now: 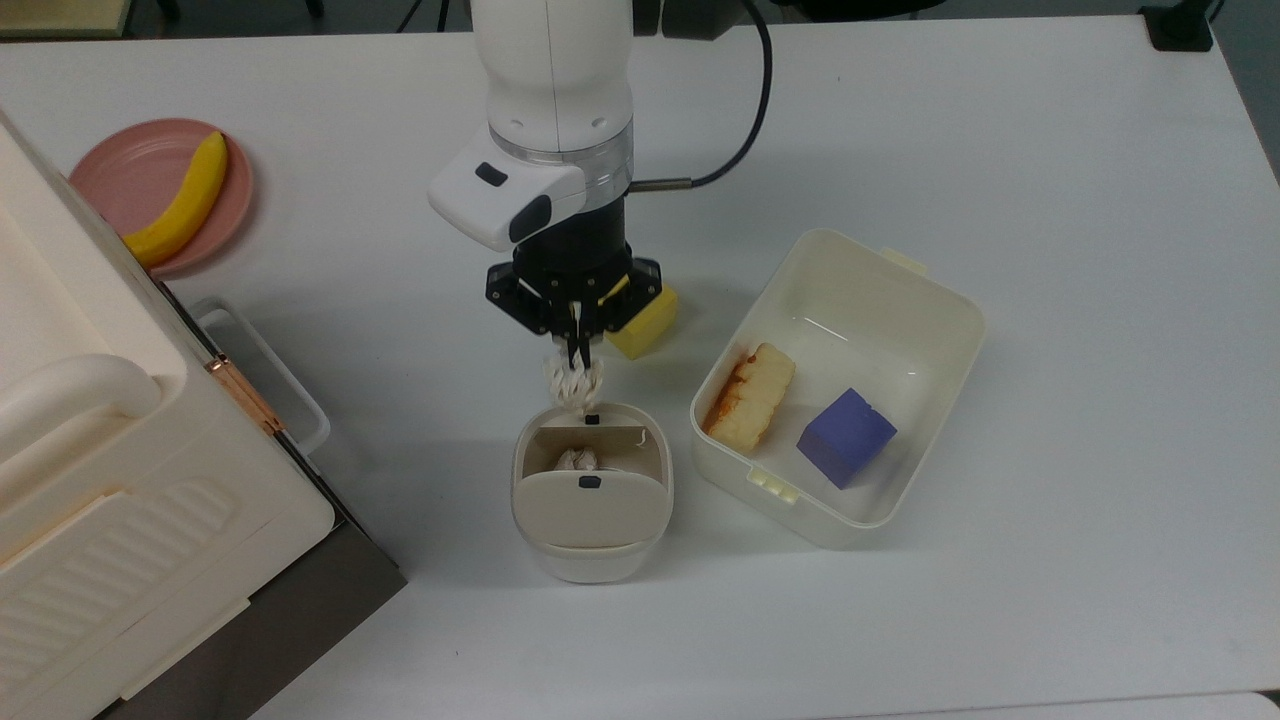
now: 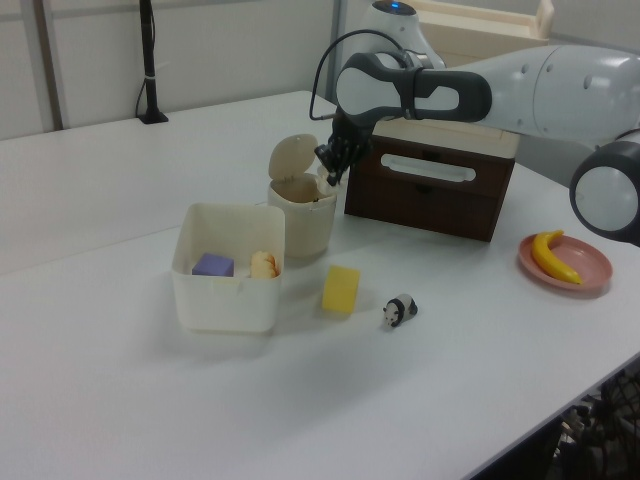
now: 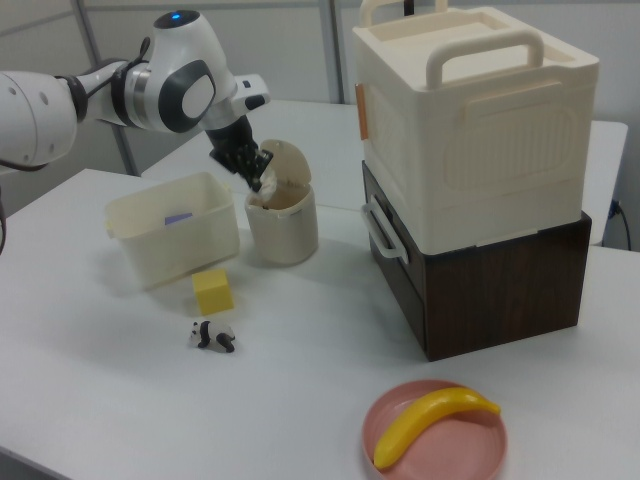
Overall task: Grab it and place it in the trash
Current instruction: 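Lift the tissue and carry it over the cream lidded trash bin, then open the gripper to drop the tissue into the bin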
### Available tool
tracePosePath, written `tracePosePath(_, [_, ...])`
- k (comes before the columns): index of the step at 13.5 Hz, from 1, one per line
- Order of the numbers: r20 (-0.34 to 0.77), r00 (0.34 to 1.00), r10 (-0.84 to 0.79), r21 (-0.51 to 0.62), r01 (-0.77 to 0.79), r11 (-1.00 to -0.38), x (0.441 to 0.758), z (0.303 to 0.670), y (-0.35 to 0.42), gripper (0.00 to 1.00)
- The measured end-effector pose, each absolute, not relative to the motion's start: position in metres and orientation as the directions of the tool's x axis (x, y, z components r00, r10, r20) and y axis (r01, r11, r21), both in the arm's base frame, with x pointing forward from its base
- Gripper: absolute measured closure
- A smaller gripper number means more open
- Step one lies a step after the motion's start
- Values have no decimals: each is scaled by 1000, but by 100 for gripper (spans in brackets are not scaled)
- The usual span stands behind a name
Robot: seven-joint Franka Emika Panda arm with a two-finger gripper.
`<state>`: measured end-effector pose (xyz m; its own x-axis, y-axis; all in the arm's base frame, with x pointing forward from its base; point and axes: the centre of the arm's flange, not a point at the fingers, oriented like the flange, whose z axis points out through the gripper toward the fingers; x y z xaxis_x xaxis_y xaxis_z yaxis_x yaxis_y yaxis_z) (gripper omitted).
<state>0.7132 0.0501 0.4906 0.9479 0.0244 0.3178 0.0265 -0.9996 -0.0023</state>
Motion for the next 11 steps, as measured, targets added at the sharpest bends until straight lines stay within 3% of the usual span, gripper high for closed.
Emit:
tracePosePath(2, [415, 907, -64, -39, -52, -998, 726, 487, 54, 98])
tracePosePath(4, [428, 900, -82, -46, -69, -997, 733, 472, 56, 94])
tracePosePath(5, [425, 902, -82, -45, -70, -997, 734, 467, 56, 85])
tracePosePath(6, [424, 903, -74, -39, -63, -997, 735, 464, 60, 70])
tracePosePath(10, [428, 903, -46, -20, -42, -999, 734, 464, 72, 30])
tracePosePath(11, [429, 902, -44, -16, -41, -999, 734, 465, 72, 14])
